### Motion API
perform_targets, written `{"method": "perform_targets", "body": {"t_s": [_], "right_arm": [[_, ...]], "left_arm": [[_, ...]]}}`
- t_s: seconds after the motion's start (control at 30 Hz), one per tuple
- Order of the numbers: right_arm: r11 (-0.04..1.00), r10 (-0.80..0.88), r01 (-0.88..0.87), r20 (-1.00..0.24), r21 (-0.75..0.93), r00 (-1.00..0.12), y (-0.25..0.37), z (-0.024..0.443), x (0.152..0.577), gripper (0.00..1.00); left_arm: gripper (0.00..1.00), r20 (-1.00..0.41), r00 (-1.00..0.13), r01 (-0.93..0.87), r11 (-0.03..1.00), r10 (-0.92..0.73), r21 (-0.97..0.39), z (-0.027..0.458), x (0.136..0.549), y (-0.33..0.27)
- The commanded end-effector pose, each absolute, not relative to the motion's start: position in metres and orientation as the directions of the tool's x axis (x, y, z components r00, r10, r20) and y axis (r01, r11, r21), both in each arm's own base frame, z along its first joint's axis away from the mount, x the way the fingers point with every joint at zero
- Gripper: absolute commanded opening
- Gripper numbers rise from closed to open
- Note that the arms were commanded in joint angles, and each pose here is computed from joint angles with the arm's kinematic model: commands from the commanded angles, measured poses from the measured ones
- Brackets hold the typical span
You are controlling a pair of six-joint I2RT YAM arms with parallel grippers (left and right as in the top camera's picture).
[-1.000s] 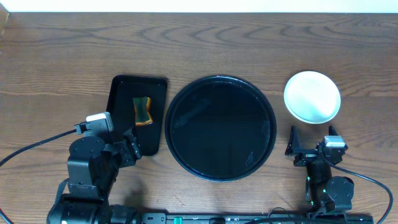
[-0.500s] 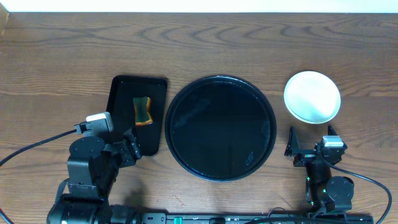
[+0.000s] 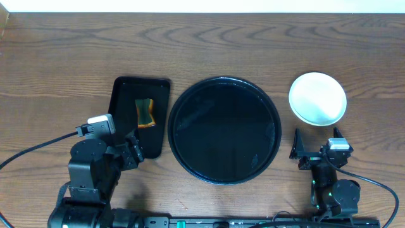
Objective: Clean dirty plates on tray and stack at the side
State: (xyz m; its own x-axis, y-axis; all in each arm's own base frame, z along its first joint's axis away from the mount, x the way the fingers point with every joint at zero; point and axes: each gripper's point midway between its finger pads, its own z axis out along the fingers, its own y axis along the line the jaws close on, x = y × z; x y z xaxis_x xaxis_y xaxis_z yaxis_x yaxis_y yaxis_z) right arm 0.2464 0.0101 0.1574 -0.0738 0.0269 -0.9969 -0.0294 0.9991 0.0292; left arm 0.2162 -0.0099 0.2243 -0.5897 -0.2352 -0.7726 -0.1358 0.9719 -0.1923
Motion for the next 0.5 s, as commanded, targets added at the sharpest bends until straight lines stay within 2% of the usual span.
{"method": "perform_targets", "body": {"t_s": [0.0,0.33,0.47], "right_arm": [[1.0,0.006,-0.03,-0.997,0.008,-0.072,0.009,0.157,0.246,0.99],[1.0,0.006,-0.03,-0.997,0.009,-0.073,0.009,0.157,0.246,0.99],[1.0,0.006,-0.03,-0.997,0.009,-0.072,0.009,0.157,0.246,0.99]], "left_arm": [[0.79,-0.772,-0.595,-0.123,0.975,-0.224,-0.187,0.223,0.216,-0.011],[0.79,-0.775,-0.595,-0.144,0.977,-0.213,-0.158,0.212,0.211,-0.005],[0.79,-0.812,-0.542,-0.134,0.976,-0.219,-0.174,0.193,0.217,-0.005]]}}
